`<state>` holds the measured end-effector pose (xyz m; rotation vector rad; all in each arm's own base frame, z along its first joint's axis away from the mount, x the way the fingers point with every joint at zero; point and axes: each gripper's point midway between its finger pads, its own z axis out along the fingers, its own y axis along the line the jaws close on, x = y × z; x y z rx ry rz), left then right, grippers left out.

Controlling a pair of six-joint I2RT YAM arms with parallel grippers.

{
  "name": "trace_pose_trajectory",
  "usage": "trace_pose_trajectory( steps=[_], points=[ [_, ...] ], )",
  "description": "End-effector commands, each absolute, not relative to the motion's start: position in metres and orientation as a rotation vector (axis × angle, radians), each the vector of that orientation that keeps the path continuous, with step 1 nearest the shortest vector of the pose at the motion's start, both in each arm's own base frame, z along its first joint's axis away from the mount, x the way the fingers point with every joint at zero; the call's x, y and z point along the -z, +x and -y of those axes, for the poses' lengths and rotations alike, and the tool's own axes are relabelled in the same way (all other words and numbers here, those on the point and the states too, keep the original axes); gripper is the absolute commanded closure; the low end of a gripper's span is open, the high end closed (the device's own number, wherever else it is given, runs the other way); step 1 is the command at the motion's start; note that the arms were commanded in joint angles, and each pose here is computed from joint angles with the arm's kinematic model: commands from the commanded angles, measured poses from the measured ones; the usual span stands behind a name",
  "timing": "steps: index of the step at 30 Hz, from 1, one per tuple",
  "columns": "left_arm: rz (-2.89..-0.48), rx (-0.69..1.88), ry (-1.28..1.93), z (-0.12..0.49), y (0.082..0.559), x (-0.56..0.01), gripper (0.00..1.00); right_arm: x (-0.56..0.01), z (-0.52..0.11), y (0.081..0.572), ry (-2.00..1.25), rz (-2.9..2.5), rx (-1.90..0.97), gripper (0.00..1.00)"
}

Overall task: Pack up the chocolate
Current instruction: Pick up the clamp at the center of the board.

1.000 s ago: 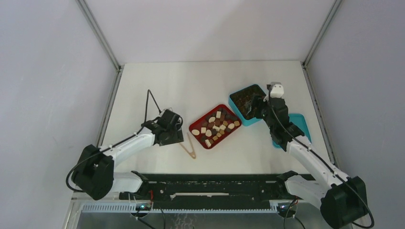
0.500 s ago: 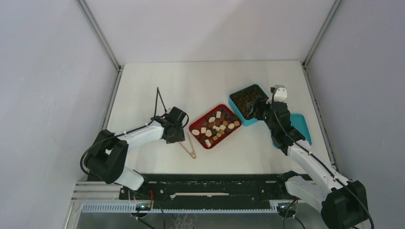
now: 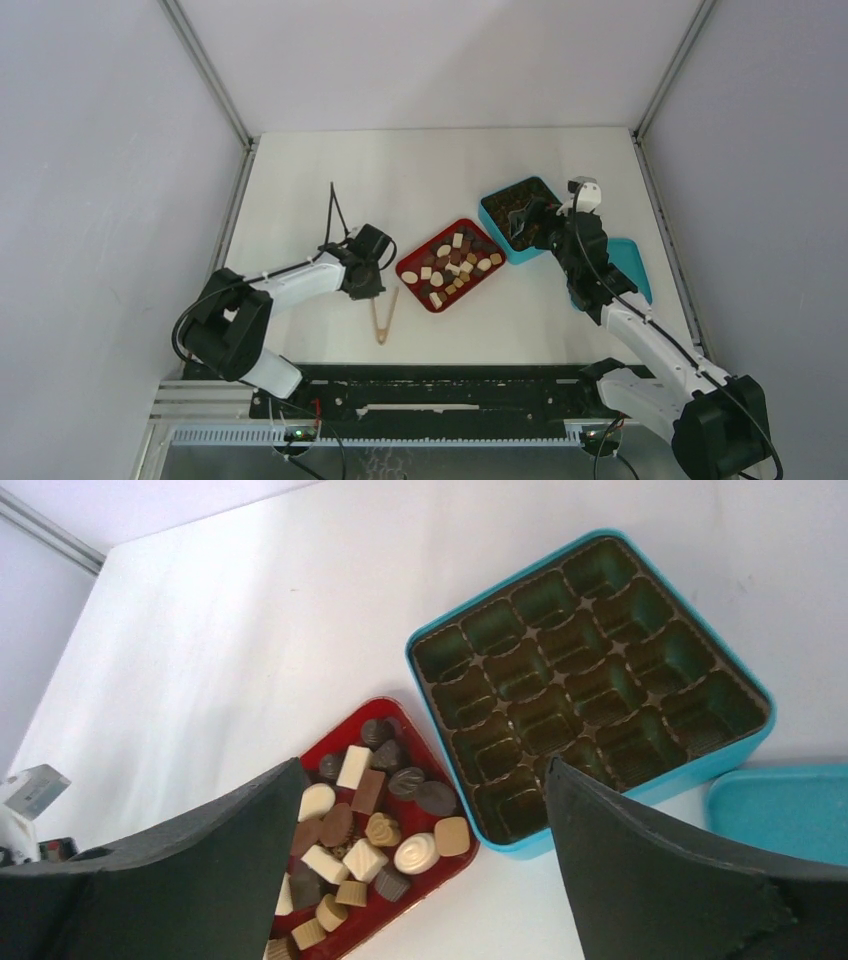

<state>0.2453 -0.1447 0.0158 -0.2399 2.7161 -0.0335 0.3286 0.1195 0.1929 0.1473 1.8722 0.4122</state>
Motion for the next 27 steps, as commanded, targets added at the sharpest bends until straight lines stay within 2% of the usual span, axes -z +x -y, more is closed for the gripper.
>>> trace_pose_trajectory(
  steps=[1,13,27],
  points=[
    [-2.643,0.035,-0.27,0.142,0.256,-0.029,0.99,-0.21,-0.128,0.335,0.233,-1.81,-0.548,0.0],
    [-2.484,0.15,-0.316,0.136,0.263,-0.074,1.0,-0.218,-0.164,0.319,0.05,-1.828,-0.793,0.0],
    [-2.062,0.647,-0.316,0.175,0.3,-0.191,1.0,-0.251,-0.218,0.288,-0.107,-1.761,-1.206,0.0]
  ],
)
